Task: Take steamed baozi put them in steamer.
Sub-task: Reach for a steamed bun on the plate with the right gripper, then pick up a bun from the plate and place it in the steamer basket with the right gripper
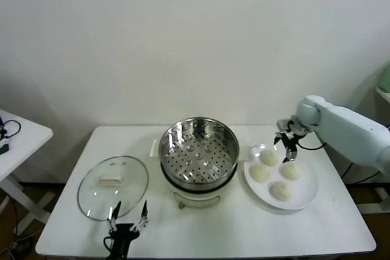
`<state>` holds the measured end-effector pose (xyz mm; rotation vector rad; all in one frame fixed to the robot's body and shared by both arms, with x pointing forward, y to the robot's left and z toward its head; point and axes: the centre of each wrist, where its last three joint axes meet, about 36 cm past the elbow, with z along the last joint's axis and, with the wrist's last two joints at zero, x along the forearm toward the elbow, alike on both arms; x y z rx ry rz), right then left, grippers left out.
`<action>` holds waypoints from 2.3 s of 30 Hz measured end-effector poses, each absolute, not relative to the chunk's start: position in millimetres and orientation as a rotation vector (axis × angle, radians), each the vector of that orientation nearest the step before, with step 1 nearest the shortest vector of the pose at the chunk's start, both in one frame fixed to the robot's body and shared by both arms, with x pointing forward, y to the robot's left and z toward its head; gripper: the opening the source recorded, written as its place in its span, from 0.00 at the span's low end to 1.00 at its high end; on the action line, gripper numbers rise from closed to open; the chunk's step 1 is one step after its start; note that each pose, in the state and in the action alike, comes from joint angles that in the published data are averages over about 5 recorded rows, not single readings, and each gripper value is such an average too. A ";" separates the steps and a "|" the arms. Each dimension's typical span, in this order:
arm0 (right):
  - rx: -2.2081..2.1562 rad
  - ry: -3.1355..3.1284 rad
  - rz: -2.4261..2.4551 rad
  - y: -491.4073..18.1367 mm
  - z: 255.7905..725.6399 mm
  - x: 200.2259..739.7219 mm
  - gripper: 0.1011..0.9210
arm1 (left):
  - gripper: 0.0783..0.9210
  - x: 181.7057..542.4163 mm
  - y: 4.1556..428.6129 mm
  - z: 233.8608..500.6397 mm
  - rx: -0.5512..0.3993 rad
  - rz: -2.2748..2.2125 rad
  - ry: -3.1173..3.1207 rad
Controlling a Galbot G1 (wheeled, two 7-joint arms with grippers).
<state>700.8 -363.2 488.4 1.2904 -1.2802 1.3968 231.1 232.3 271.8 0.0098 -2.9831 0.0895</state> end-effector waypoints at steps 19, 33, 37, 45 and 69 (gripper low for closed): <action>1.256 -1.312 1.378 -361.5 453.9 713.5 0.88 | 0.88 228.9 233.5 267.5 0.018 0.084 -2.978; 1.269 -1.337 1.374 -363.1 459.6 714.2 0.73 | 0.88 230.1 233.8 266.4 0.023 0.081 -2.979; 1.296 -1.342 1.396 -363.5 481.5 715.1 0.72 | 0.88 230.1 233.8 268.1 0.023 0.080 -2.983; 1.376 -1.347 1.518 -352.6 577.2 719.6 0.72 | 0.88 227.5 234.2 271.0 0.026 0.076 -2.985; 2.024 -0.755 2.280 -154.1 700.0 676.8 0.72 | 0.88 225.0 238.6 274.5 0.047 0.032 -2.992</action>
